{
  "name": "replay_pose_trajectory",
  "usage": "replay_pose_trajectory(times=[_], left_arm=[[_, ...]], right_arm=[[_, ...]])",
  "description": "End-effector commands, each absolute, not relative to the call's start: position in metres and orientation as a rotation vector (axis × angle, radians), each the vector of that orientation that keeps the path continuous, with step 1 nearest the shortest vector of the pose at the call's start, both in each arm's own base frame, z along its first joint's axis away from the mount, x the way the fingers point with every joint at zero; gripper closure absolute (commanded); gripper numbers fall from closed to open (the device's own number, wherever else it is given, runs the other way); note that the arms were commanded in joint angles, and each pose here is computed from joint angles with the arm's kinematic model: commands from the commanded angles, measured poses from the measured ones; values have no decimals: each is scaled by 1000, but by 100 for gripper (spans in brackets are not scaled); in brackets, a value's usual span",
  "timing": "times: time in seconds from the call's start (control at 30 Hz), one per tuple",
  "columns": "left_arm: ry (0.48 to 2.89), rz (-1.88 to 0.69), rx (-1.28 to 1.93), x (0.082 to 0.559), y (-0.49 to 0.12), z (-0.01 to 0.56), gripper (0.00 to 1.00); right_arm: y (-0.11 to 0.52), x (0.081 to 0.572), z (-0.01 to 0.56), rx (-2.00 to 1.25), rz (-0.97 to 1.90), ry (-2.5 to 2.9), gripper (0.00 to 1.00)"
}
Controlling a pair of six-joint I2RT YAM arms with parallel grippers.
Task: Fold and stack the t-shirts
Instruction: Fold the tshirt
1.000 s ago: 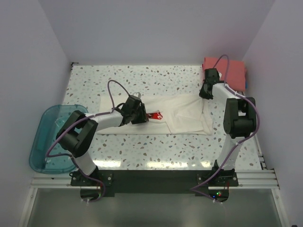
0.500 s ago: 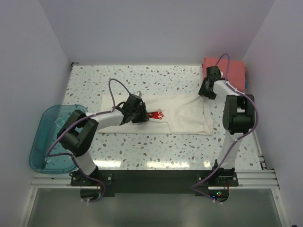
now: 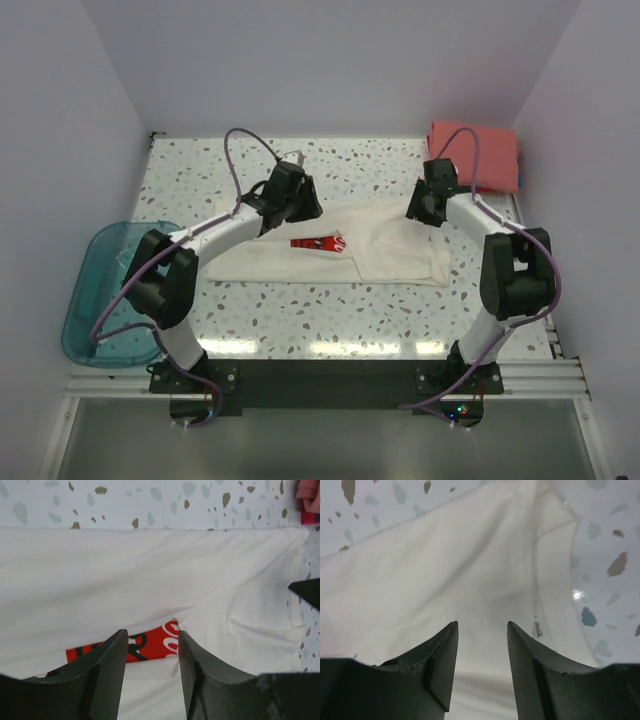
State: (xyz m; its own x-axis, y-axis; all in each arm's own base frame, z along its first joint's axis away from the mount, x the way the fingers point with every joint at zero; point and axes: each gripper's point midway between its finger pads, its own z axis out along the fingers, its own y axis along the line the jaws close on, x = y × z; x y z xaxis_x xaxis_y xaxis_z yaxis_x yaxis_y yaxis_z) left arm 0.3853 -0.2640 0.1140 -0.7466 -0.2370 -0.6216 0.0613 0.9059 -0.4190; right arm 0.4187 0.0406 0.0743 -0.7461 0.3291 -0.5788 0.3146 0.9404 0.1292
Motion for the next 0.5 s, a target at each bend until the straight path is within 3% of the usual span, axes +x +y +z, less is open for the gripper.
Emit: replay_pose_trajectory(times=[0.0, 0.2, 0.47], left_arm=[[2353, -475, -109, 417, -263, 106, 51], [2361, -647, 39, 432, -307, 91, 57], [2372, -779, 162, 416, -341, 73, 60]], right_arm=[[66, 405, 63, 444, 122, 2478, 53], [70, 374, 48, 480, 174, 2501, 54], [68, 348, 41, 481, 192, 2518, 54]])
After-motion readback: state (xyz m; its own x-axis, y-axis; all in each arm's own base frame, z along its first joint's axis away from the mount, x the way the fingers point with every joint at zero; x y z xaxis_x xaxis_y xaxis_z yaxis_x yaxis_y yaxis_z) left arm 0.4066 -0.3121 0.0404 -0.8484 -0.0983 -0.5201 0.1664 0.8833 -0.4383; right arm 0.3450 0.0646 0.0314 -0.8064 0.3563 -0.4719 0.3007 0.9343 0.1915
